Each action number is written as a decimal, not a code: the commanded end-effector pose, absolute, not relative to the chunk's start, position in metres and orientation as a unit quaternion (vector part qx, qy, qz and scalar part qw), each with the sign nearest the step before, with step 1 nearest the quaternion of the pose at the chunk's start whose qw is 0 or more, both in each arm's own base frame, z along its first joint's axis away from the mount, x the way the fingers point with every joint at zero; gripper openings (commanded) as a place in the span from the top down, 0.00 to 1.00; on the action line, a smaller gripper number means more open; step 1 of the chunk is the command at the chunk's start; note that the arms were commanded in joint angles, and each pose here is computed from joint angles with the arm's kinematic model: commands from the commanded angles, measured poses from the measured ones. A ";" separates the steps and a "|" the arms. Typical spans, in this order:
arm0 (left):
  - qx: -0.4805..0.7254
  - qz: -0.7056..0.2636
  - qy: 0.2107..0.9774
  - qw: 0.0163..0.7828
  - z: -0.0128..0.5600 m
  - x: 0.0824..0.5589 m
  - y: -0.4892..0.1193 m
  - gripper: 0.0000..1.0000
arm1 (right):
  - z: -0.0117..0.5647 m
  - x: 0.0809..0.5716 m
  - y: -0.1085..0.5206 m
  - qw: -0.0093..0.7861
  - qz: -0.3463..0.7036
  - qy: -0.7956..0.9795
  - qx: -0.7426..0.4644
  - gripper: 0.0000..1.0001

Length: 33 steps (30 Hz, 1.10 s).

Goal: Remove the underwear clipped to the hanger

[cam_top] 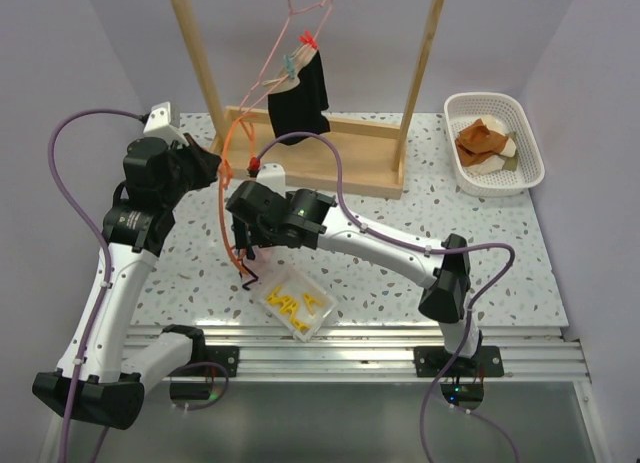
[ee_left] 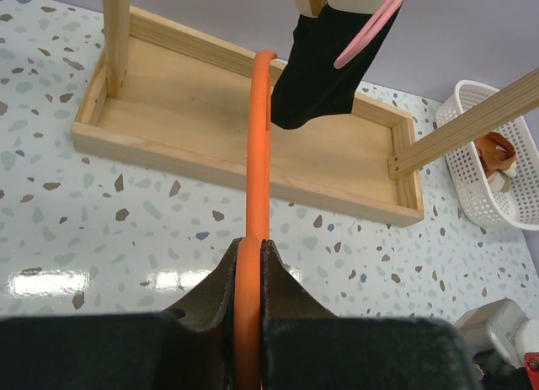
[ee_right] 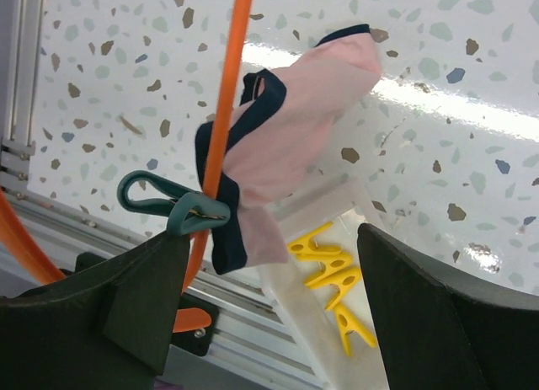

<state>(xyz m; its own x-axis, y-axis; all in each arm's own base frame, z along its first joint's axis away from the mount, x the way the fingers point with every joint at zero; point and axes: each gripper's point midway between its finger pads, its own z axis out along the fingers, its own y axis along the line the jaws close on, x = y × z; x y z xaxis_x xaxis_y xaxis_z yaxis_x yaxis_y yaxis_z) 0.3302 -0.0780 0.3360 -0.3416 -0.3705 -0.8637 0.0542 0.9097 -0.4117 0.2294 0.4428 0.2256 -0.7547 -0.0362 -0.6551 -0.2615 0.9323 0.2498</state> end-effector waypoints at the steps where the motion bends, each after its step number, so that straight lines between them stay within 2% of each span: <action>1: -0.108 -0.186 0.777 0.592 0.355 0.330 -0.072 1.00 | 0.245 0.239 0.420 0.371 0.150 0.915 -0.046 0.16; 13: -0.118 -0.165 0.779 0.593 0.351 0.329 -0.064 1.00 | 0.246 0.242 0.384 0.362 0.164 0.918 -0.012 0.15; 18: -0.109 -0.169 0.786 0.585 0.343 0.331 -0.068 1.00 | 0.275 0.225 0.415 0.323 0.294 0.898 -0.056 0.16; 23: -0.105 -0.170 0.790 0.580 0.336 0.331 -0.069 1.00 | 0.295 0.217 0.448 0.283 0.352 0.889 -0.076 0.12; 33: -0.110 -0.170 0.787 0.582 0.339 0.330 -0.068 1.00 | 0.275 0.228 0.463 0.284 0.306 0.906 -0.075 0.09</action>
